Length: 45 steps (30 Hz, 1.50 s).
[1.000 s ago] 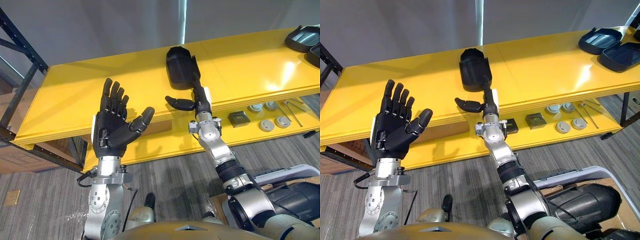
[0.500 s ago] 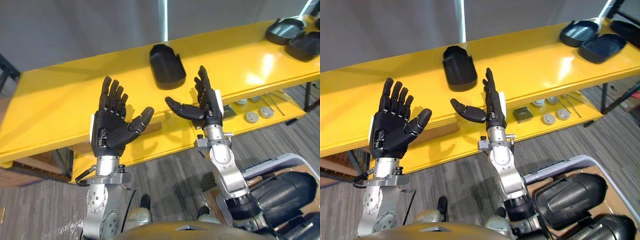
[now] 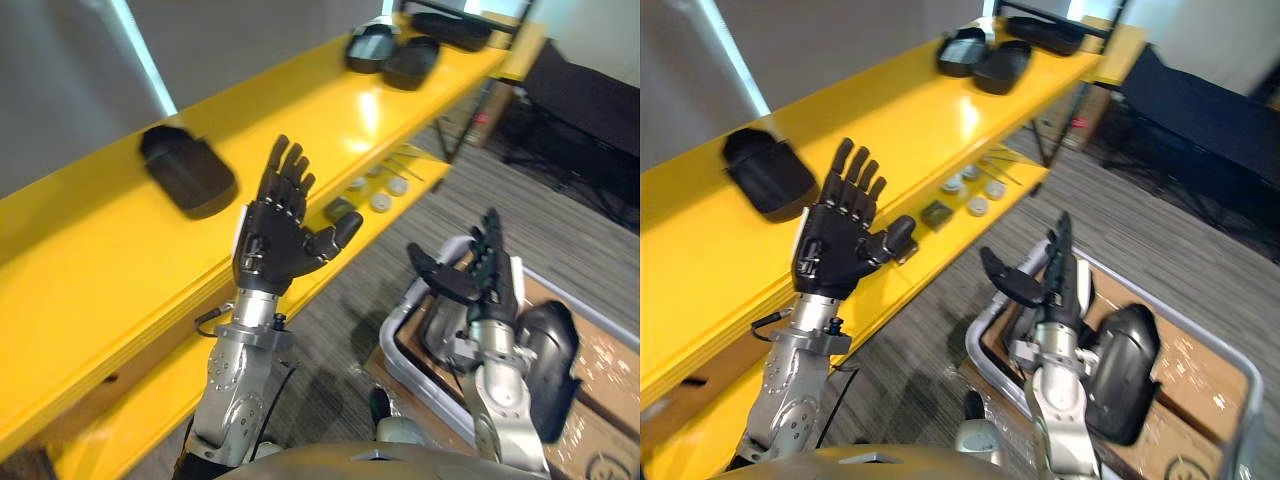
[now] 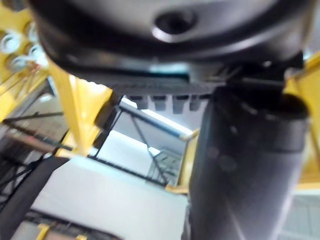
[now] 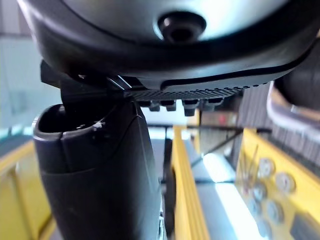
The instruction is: Walk over and take three plastic housings, then place them on the shelf
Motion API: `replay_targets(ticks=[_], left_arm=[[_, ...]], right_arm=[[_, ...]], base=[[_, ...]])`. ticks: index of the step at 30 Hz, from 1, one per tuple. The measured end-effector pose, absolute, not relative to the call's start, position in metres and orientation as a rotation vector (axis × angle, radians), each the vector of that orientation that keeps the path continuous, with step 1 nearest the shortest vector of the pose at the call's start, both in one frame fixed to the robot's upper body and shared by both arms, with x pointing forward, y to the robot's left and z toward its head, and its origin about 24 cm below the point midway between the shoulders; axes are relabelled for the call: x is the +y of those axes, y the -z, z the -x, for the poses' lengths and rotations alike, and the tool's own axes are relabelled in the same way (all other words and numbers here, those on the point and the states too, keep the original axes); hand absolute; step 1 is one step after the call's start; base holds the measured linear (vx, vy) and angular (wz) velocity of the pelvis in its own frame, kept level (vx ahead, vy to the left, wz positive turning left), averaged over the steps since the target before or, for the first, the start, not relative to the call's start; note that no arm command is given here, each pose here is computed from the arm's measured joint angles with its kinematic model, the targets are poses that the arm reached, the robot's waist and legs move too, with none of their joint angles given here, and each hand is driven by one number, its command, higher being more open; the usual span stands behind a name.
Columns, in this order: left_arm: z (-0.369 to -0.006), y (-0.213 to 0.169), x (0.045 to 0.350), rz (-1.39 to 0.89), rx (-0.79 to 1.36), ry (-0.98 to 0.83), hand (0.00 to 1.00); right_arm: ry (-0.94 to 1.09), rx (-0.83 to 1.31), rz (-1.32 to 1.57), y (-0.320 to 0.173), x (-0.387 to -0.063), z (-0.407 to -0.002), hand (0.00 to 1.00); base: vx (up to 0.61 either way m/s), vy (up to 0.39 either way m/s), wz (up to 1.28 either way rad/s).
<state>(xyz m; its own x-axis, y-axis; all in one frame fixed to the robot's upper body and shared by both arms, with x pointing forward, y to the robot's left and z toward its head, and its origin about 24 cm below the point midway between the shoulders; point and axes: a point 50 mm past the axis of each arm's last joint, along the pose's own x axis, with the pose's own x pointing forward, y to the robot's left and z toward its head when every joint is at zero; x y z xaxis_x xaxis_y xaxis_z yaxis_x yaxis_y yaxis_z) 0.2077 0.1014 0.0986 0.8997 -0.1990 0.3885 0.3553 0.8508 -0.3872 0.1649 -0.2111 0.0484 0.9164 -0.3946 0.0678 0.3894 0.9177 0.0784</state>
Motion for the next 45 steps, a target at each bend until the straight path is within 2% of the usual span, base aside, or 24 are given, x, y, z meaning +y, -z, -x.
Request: replay_targets(ticks=[3, 6, 11, 13, 15, 21, 26, 28, 32, 34, 37, 40, 43, 44, 45], left_arm=[[-0.210, -0.101, 0.097, 0.472, -0.348, 0.297, 1.00], [-0.215, -0.109, 0.095, 0.449, -0.382, 0.286, 1.00], [-0.214, -0.112, 0.100, 0.456, -0.379, 0.216, 1.00], [-0.202, -0.107, 0.109, 0.468, -0.356, 0.167, 1.00], [-0.196, -0.104, 0.113, 0.469, -0.347, 0.154, 1.00], [-0.193, -0.105, 0.116, 0.516, -0.370, 0.160, 1.00], [-0.193, -0.106, 0.118, 0.488, -0.385, 0.171, 1.00], [-0.196, -0.107, 0.125, 0.449, -0.397, 0.152, 1.00], [-0.197, -0.103, 0.129, 0.412, -0.387, 0.126, 1.00], [-0.197, -0.101, 0.129, 0.377, -0.380, 0.134, 1.00], [-0.198, -0.091, 0.130, 0.366, -0.338, 0.139, 1.00], [-0.197, -0.083, 0.121, 0.385, -0.285, 0.152, 1.00], [-0.195, -0.074, 0.097, 0.451, -0.200, 0.196, 1.00], [-0.191, -0.068, 0.083, 0.468, -0.153, 0.251, 1.00], [-0.189, -0.067, 0.079, 0.472, -0.145, 0.270, 1.00]], right_arm=[[0.469, -0.108, -0.103, -0.051, -0.226, -0.144, 1.00], [0.428, -0.147, -0.147, -0.056, -0.224, -0.141, 1.00], [0.210, -0.219, -0.243, -0.068, -0.196, -0.171, 1.00], [0.096, -0.202, -0.252, -0.068, -0.178, -0.189, 1.00], [0.068, -0.168, -0.262, -0.062, -0.170, -0.193, 1.00], [0.150, -0.013, -0.277, -0.029, -0.172, -0.180, 1.00], [0.161, -0.015, -0.316, -0.025, -0.180, -0.170, 1.00], [0.096, -0.051, -0.327, -0.031, -0.171, -0.181, 1.00], [-0.067, -0.063, -0.333, -0.032, -0.133, -0.212, 1.00], [-0.138, -0.032, -0.351, -0.029, -0.103, -0.216, 1.00], [-0.149, -0.006, -0.324, -0.026, -0.089, -0.211, 1.00], [-0.109, 0.066, -0.269, -0.013, -0.104, -0.207, 1.00], [-0.007, 0.102, -0.206, -0.003, -0.141, -0.200, 1.00], [0.077, 0.144, -0.174, 0.006, -0.163, -0.186, 1.00], [0.101, 0.156, -0.163, 0.008, -0.170, -0.182, 1.00]], base=[[0.02, -0.025, -0.47], [-0.03, -0.023, -0.11], [-0.08, 0.027, -0.43], [-0.08, 0.206, -0.62], [-0.06, 0.192, -0.16], [-0.03, 0.093, -0.15], [-0.14, 0.091, -0.64], [-0.29, 0.018, -0.81], [-0.18, -0.044, -0.35], [-0.13, -0.241, -0.23], [-0.05, -0.416, -0.17], [0.00, -0.518, -0.37], [-0.01, -0.377, -0.07], [-0.03, -0.227, 0.06], [-0.05, -0.282, -0.25]])
